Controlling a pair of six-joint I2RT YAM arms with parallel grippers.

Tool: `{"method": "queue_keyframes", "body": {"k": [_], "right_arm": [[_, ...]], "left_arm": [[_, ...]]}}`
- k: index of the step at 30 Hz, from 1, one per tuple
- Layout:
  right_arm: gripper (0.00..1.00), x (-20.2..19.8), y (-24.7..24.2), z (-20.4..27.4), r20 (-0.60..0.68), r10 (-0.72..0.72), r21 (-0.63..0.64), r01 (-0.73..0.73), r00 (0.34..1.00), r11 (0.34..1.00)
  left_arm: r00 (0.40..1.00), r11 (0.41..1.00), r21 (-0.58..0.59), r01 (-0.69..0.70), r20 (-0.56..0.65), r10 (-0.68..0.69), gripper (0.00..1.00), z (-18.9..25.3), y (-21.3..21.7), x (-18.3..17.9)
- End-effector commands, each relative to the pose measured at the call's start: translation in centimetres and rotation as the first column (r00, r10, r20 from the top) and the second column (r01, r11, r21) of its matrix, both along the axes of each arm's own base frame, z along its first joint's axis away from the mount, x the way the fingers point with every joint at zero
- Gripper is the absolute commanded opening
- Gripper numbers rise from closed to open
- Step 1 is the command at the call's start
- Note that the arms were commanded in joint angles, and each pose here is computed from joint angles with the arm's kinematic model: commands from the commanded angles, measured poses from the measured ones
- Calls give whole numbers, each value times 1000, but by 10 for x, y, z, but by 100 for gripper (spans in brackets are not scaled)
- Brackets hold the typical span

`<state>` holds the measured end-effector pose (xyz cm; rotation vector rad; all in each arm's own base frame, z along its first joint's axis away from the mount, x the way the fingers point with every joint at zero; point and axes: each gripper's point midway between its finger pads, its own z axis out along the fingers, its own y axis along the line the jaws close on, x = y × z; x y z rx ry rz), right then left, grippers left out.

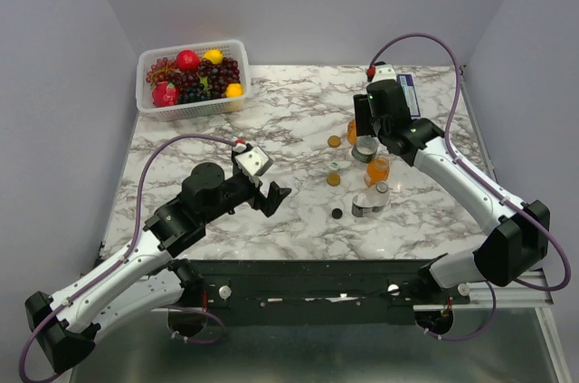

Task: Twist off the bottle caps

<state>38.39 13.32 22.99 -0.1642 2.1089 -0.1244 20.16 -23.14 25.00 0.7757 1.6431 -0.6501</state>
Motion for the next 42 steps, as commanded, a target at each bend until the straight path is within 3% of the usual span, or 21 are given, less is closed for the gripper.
{"method": "queue_keyframes", "body": {"k": [1,8,12,17,21,27,34,42], "right_arm": [[72,-1,-12,-1,-6,-50,-29,49,999,998],[76,-8,-8,3,-5,-17,12,17,1000,1000],[84,-20,-3,26,52,27,84,-31,998,996],[88,-34,6,50,123,110,230,-137,986,963],[92,-37,-12,63,170,91,324,-143,981,935],[93,-63,-48,78,268,-21,376,-84,963,923],[93,-108,-81,81,404,-139,411,-43,904,911],[93,-129,-98,69,438,-171,383,-11,882,924]], "left_arm": [[1000,1000,-13,16,9,-16,99,7,-2,-2],[1000,1000,-14,16,10,-16,99,7,-2,-3],[1000,1000,-21,-1,6,1,99,8,-1,-1],[985,985,-2,-175,-10,175,99,5,21,21],[919,918,-33,-394,-48,392,99,7,60,47],[765,760,-92,-644,-65,640,99,23,127,73],[711,701,-142,-699,-33,702,99,45,145,72],[735,722,-165,-672,-30,678,99,51,140,69]]}}
